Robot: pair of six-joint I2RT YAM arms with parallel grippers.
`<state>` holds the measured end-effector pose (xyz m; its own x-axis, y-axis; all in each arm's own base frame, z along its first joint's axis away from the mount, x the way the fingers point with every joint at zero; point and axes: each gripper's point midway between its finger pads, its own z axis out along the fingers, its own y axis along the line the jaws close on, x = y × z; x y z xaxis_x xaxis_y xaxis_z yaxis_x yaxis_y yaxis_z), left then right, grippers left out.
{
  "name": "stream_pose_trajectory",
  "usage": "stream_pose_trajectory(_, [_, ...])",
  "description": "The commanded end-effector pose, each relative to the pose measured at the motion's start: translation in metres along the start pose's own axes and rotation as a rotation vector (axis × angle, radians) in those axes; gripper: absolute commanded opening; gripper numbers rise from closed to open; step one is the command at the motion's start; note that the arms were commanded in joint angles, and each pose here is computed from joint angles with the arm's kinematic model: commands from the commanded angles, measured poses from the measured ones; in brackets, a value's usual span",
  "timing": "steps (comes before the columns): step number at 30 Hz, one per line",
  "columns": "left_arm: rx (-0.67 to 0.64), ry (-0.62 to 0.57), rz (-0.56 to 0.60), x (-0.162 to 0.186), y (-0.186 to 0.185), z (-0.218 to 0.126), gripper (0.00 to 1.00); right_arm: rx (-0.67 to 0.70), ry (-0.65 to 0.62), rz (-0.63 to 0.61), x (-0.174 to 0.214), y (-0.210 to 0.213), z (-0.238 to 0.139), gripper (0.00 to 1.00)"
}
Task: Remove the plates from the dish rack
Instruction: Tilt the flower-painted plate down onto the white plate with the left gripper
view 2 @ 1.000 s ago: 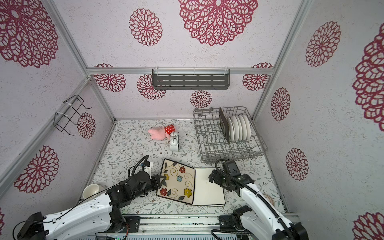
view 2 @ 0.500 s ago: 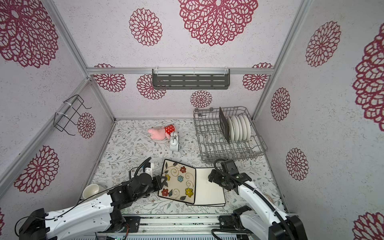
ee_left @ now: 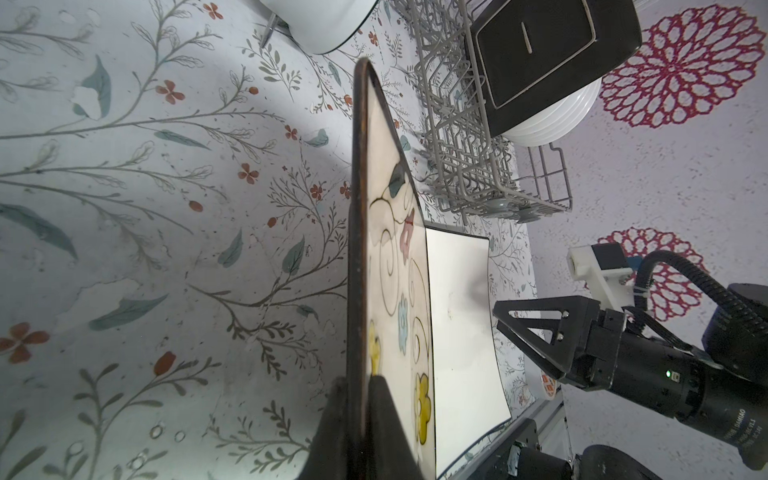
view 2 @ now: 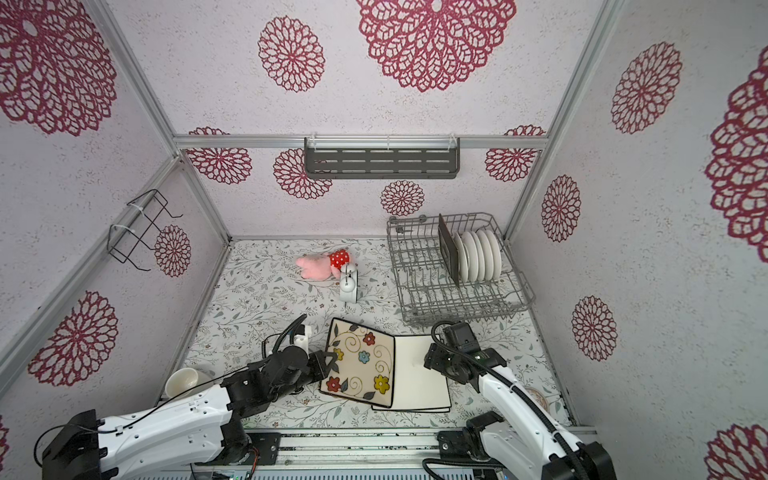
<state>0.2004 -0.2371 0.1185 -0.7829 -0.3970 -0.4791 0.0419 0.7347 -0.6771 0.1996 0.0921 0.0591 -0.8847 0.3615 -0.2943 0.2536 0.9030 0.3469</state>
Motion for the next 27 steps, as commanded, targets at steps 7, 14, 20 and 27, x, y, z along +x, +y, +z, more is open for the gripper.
stream_pose_trajectory(7, [0.037, -0.023, 0.056, -0.005, -0.019, 0.006, 0.00, 0.055, 0.014, -0.014, 0.003, -0.011, 0.006, 0.76])
stream_pose_trajectory(14, [0.028, -0.012, 0.057, -0.001, -0.017, 0.012, 0.01, 0.057, 0.023, -0.015, 0.005, -0.012, 0.008, 0.70])
stream_pose_trajectory(20, [0.009, 0.019, 0.053, 0.010, -0.012, 0.020, 0.03, 0.058, 0.029, -0.003, 0.010, -0.015, 0.011, 0.65])
stream_pose_trajectory(27, [-0.009, 0.034, 0.057, 0.019, -0.009, 0.024, 0.11, 0.053, 0.027, 0.001, 0.012, -0.016, 0.013, 0.68])
